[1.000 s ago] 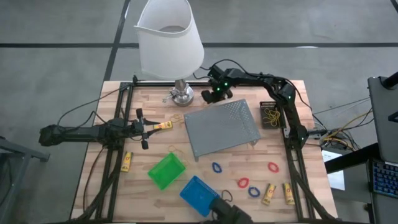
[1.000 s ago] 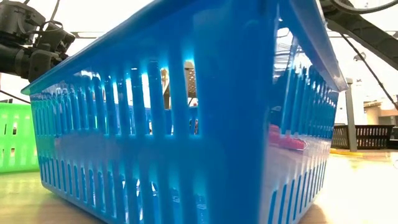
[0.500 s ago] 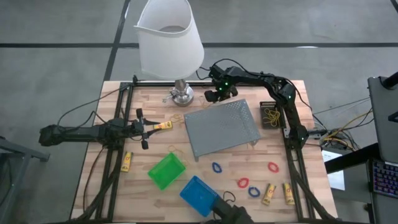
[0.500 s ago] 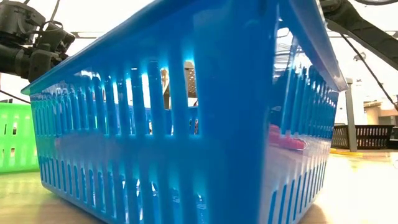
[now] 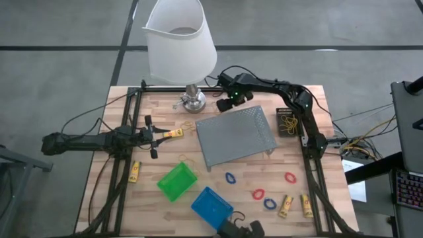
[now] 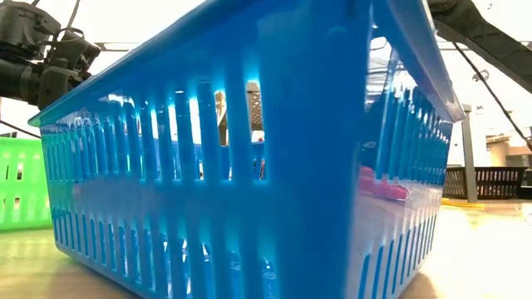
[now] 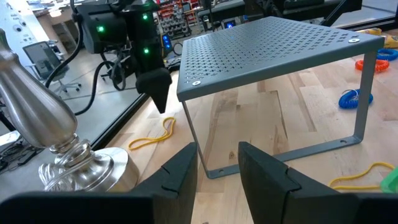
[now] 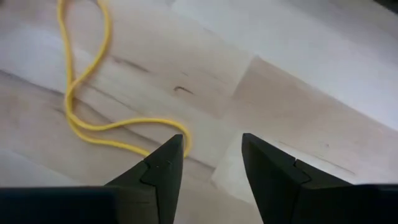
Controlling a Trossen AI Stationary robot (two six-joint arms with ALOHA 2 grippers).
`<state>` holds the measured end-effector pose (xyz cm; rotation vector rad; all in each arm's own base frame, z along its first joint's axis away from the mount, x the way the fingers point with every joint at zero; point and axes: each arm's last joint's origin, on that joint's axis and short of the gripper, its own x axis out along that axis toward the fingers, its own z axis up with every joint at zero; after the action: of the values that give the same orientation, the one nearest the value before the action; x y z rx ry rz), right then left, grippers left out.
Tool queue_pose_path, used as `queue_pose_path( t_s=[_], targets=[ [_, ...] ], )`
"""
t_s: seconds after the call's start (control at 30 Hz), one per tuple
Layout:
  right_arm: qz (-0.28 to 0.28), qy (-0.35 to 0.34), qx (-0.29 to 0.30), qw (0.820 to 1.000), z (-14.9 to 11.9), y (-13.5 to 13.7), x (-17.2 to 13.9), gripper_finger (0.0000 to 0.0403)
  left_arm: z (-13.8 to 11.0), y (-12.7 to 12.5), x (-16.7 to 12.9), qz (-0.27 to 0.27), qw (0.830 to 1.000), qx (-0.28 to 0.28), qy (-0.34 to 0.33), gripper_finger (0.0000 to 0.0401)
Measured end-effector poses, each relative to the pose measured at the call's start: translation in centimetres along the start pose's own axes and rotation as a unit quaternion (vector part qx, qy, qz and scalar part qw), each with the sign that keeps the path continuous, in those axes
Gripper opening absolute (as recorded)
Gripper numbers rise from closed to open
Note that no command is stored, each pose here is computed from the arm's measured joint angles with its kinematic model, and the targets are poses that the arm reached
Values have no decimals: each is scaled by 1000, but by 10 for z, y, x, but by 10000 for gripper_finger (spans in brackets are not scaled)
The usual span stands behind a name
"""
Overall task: Pick & Place Office Desk Supplies
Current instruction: Put the yellow rubber band into the black basket
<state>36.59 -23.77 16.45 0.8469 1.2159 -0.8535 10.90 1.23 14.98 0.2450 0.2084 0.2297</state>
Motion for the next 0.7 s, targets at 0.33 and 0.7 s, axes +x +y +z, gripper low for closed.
queue_pose_path(
  t_s=[0.33, 0.7],
  targets=[
    [2, -2, 22, 1000, -6, 6, 6, 141, 0, 0, 0, 0, 1000, 0, 0, 118],
    [-9, 13, 31, 999, -8, 5, 22, 138, 0, 0, 0, 0, 1000, 0, 0, 118]
  ],
)
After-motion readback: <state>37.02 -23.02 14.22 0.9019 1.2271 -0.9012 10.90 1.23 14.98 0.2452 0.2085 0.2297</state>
